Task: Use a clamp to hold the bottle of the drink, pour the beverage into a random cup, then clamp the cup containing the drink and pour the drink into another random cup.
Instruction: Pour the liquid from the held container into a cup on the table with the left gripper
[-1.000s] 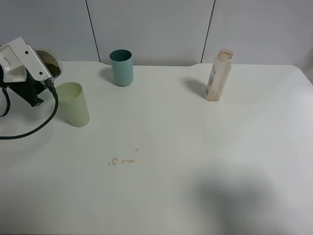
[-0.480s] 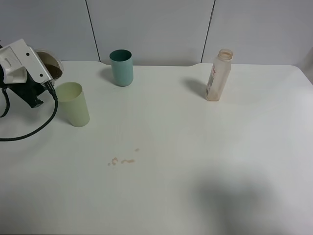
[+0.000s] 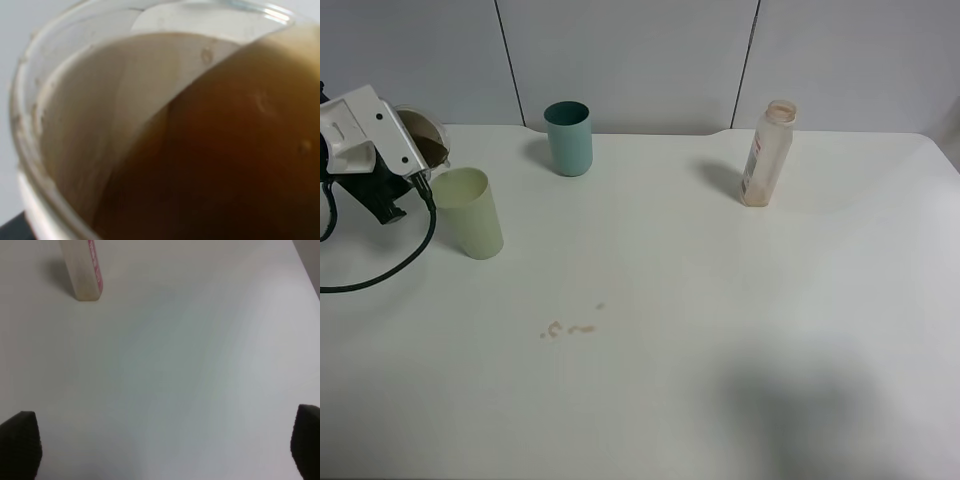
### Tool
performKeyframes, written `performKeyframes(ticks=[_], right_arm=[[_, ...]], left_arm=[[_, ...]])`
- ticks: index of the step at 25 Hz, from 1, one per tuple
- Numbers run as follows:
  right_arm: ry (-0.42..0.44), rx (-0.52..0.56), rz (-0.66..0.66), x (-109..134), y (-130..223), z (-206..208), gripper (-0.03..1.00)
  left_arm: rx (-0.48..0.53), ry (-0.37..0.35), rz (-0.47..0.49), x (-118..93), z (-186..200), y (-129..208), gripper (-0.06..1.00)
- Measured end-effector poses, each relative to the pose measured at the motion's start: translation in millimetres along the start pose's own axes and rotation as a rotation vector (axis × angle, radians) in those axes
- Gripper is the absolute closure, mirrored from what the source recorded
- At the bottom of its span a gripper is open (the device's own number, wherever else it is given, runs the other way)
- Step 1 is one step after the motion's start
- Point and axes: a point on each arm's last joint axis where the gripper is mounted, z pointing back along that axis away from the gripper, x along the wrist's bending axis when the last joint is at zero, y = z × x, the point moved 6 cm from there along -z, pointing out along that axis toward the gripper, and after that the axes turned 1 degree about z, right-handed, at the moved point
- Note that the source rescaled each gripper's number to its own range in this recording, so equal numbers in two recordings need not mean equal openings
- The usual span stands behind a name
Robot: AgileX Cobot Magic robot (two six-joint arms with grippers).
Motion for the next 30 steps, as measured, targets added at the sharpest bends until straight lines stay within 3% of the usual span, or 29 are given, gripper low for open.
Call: performKeyframes(ticks=[30], right_arm=[[0.000, 0.000, 0.000, 0.0, 0.0, 0.0, -0.03]], left_arm=[[0.043, 0.024, -0.130, -3.2, 0.2, 6.7, 0.92]])
